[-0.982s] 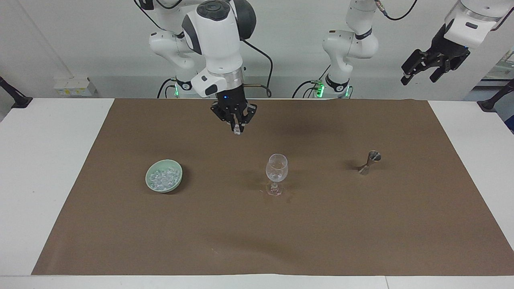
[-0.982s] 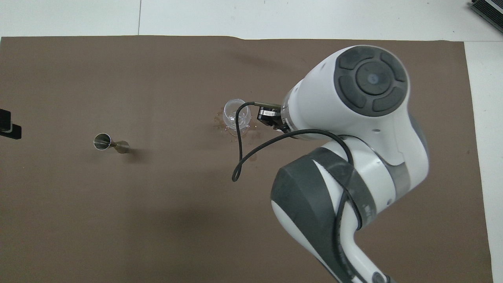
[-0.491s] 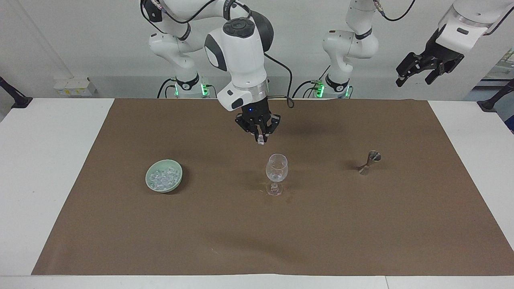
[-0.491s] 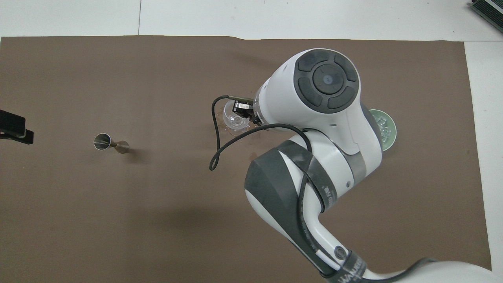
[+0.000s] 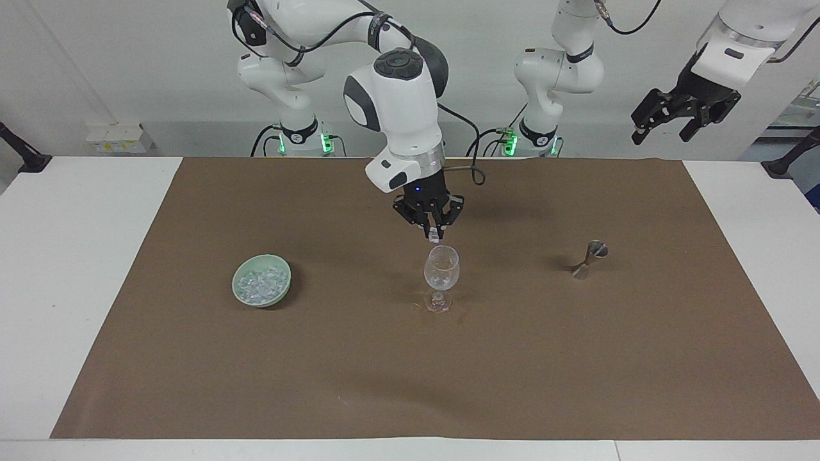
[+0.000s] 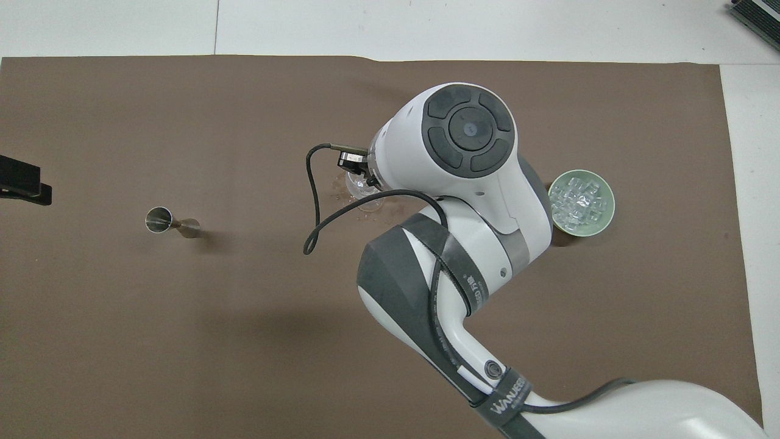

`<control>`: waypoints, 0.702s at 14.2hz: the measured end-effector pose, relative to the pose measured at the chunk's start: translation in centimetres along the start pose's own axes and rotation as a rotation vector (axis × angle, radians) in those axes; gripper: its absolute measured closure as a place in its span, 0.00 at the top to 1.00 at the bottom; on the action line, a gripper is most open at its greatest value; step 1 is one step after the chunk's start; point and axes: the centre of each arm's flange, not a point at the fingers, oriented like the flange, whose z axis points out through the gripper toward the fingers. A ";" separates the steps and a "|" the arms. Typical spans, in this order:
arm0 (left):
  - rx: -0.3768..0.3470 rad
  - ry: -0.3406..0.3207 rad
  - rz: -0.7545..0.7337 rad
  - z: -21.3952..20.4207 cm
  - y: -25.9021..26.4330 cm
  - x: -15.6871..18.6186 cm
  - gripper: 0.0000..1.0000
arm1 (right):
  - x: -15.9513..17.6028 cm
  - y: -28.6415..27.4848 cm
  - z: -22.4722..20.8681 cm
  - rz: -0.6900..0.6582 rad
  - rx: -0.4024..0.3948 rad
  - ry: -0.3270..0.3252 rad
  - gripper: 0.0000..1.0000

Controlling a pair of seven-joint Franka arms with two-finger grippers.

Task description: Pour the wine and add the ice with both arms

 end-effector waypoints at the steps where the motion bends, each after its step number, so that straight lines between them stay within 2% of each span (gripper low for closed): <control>1: 0.001 0.000 0.000 0.2 0.0 0.1 1.00 | 0.2 0.0 0.5 0.000 0.003 0.002 0.22; 10: 0.004 -0.020 0.007 1.5 0.3 0.4 1.00 | 1.0 -0.2 3.2 0.006 0.032 0.015 0.22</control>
